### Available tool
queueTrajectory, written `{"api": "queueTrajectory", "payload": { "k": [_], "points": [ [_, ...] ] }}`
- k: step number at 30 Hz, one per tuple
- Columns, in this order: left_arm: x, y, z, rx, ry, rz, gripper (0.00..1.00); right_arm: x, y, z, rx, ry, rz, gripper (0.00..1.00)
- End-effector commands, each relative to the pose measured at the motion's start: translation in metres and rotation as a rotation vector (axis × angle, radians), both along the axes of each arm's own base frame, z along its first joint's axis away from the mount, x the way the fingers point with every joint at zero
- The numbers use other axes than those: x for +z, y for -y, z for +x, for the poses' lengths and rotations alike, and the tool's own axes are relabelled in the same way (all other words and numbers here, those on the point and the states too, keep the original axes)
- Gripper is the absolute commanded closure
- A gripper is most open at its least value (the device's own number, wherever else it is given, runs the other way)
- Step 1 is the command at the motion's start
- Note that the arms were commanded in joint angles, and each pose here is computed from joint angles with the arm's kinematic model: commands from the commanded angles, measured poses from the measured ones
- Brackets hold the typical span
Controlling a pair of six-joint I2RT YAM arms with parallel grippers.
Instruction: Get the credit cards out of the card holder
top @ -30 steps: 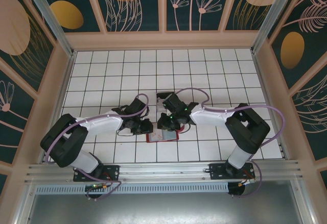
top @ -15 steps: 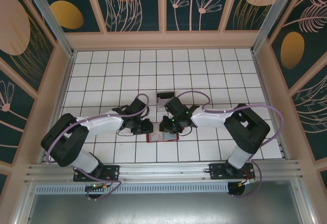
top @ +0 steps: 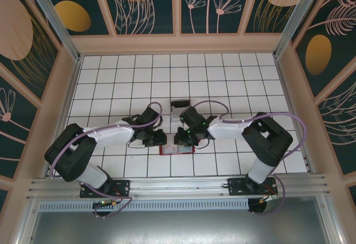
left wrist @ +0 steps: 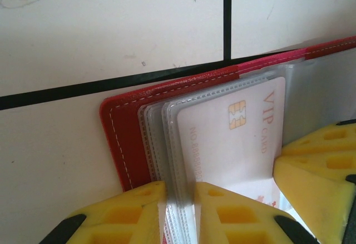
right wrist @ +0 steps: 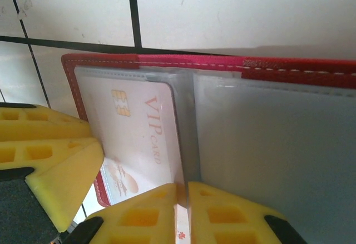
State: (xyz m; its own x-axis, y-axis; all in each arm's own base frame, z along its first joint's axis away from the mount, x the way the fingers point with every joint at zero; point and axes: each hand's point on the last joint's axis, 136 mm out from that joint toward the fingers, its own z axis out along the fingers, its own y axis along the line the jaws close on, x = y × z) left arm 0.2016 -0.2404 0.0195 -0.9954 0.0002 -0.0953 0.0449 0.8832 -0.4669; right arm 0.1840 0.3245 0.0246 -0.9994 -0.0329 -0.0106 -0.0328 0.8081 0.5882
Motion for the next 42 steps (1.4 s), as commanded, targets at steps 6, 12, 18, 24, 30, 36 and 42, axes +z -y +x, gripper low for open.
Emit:
{"api": "queueTrajectory", "payload": {
  "k": [6, 12, 18, 24, 30, 36, 42],
  "points": [
    [-0.006, -0.006, -0.005, -0.004, -0.021, 0.017, 0.77, -0.011, 0.017, -0.004, -0.031, -0.02, -0.052, 0.89],
    [-0.006, -0.006, -0.006, -0.004, -0.022, 0.021, 0.77, -0.008, 0.026, -0.004, -0.043, -0.012, -0.067, 0.89],
    [-0.006, -0.006, -0.006, -0.007, -0.023, 0.019, 0.77, 0.002, 0.024, 0.0, -0.049, 0.01, -0.04, 0.87],
    [-0.009, -0.008, -0.006, -0.012, -0.029, 0.04, 0.78, 0.009, 0.016, 0.003, -0.047, 0.023, 0.019, 0.77],
    [-0.017, -0.017, -0.01, -0.011, -0.048, 0.089, 0.78, -0.004, 0.018, -0.001, -0.048, -0.012, 0.012, 0.75],
    [-0.021, -0.019, -0.013, -0.019, -0.061, 0.105, 0.78, -0.004, 0.013, -0.004, -0.033, -0.023, 0.052, 0.76],
    [-0.026, -0.019, -0.017, -0.027, -0.086, 0.106, 0.78, -0.003, 0.009, -0.006, -0.026, -0.032, 0.081, 0.77]
  ]
}}
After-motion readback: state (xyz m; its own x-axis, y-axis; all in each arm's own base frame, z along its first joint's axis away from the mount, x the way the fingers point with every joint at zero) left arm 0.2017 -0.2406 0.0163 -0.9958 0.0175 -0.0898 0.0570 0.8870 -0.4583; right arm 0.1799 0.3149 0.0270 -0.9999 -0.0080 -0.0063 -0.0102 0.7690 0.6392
